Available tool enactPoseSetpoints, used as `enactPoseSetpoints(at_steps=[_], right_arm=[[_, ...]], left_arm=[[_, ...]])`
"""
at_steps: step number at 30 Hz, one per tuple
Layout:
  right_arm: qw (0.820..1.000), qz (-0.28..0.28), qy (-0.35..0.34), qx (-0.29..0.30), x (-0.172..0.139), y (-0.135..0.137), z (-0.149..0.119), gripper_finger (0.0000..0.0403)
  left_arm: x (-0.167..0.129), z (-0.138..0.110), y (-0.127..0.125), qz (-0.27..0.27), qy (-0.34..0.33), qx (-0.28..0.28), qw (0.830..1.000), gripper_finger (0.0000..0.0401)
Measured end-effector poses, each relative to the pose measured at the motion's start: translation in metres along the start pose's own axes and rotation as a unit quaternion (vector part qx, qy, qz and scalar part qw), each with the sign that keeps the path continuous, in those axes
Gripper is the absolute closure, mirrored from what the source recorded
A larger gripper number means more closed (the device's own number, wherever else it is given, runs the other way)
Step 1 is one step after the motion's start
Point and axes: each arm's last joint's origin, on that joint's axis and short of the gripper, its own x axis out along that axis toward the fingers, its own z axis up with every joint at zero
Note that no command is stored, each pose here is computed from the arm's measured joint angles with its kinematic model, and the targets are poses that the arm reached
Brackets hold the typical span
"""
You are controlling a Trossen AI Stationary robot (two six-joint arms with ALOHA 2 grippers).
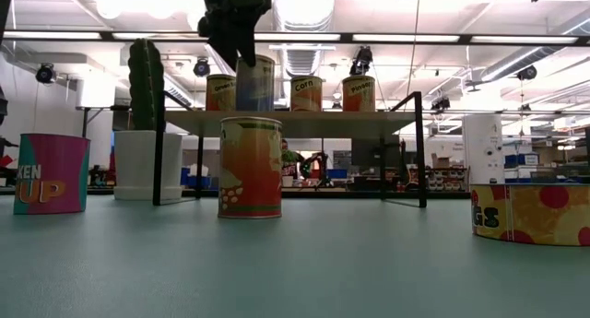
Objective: Pick and place cans onto a shelf
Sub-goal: Put the canned peas on the shelf
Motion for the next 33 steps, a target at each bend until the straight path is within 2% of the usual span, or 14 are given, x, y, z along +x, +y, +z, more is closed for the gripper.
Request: enactPoseSetpoints(at_steps=[8, 16, 21, 26, 30, 33], right_arm=[[1.000, 0.001, 0.003, -0.001, 0.000, 0.000, -0.001, 0.0047], [1.000, 0.001, 0.003, -0.005, 0.000, 0.000, -0.001, 0.0047], [1.000, 0.001, 0.003, -0.005, 0.000, 0.000, -0.001, 0.0047], [1.000, 0.001, 0.003, -0.005, 0.000, 0.000, -0.001, 0.0047], [1.000, 0.001, 0.003, -0.005, 0.000, 0.000, -0.001, 0.0047], [1.000, 0.002, 0.006, -0.007, 0.000, 0.000, -0.001, 0.0047]], left_arm=[[-0.010, -0.003, 0.001, -0.003, -0.012, 0.021, 1.000, 0.0066], [-0.045, -0.015, -0.005, -0.020, -0.059, 0.049, 0.997, 0.0091], [-0.070, -0.028, -0.023, 0.029, -0.110, 0.085, 0.990, 0.0092], [-0.087, -0.045, -0.049, 0.048, -0.154, 0.145, 0.976, 0.0093], [-0.094, -0.063, -0.073, -0.004, -0.162, 0.233, 0.959, 0.0093], [-0.095, -0.074, -0.090, -0.029, -0.179, 0.271, 0.945, 0.0093]])
